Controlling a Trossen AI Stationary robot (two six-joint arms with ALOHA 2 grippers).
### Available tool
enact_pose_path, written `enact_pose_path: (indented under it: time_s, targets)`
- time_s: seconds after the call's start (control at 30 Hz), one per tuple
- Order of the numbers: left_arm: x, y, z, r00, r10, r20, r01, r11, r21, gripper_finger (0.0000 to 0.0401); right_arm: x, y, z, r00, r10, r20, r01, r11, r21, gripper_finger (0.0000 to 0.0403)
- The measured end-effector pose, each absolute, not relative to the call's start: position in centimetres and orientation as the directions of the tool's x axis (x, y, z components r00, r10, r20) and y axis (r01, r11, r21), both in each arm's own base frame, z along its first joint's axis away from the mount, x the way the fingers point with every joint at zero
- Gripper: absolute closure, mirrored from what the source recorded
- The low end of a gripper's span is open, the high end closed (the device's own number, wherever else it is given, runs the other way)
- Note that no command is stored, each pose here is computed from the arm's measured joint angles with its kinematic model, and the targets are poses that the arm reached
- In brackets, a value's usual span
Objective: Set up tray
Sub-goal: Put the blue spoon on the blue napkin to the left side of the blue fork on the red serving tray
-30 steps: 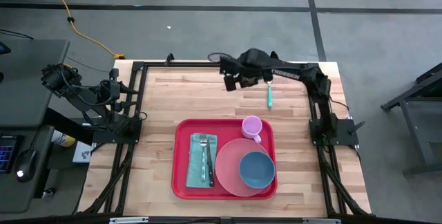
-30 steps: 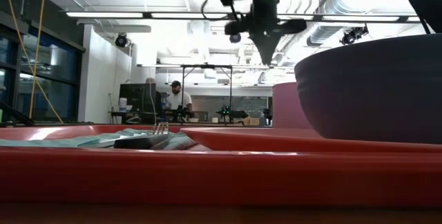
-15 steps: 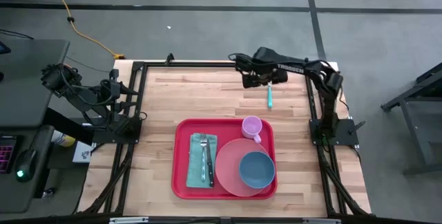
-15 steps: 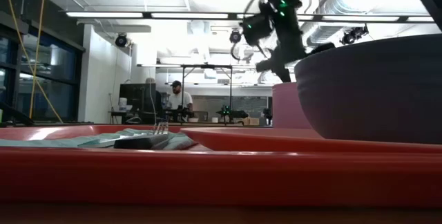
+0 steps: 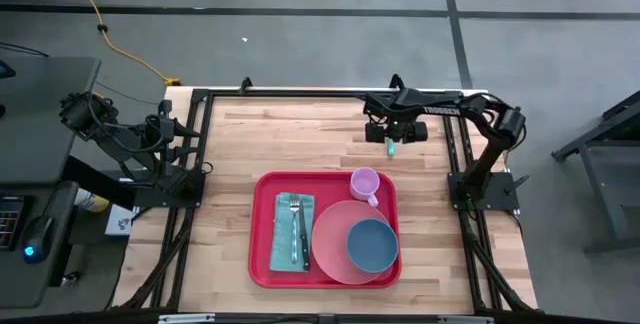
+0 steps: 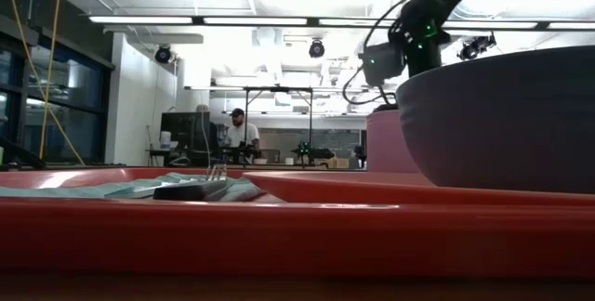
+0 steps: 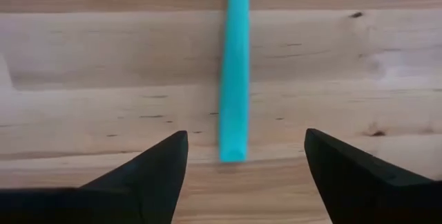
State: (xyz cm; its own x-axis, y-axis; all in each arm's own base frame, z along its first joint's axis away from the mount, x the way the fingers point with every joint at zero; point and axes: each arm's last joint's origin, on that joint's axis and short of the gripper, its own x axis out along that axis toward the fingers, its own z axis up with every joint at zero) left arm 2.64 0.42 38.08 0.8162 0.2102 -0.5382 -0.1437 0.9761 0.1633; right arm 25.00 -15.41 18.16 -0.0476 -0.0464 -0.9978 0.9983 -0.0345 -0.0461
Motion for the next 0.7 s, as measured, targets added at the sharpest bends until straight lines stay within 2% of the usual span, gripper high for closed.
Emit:
enact_pose_path:
  time_s: [0.13,0.3,0.53,0.7]
  targets:
    - [2.6,0.4,38.1,0.816,0.210,-0.538,-0.148,0.977,0.156,0.0219,24.5,-15.7,17.7,-0.052,-0.045,-0.998,0.998,-0.032,-0.050,0.0132]
    - [2.6,0.4,38.1,0.816,0.211,-0.538,-0.155,0.977,0.147,0.0219,24.6,-16.2,16.8,0.019,-0.065,-0.998,0.999,-0.032,0.021,0.0132]
    - [2.6,0.4,38.1,0.816,0.213,-0.537,-0.157,0.976,0.148,0.0219,23.9,-15.7,15.4,0.005,-0.043,-0.999,0.999,-0.042,0.007,0.0133]
    - [2.6,0.4,38.1,0.816,0.212,-0.537,-0.156,0.977,0.148,0.0219,24.0,-15.6,14.9,0.042,-0.039,-0.998,0.999,-0.027,0.043,0.0139]
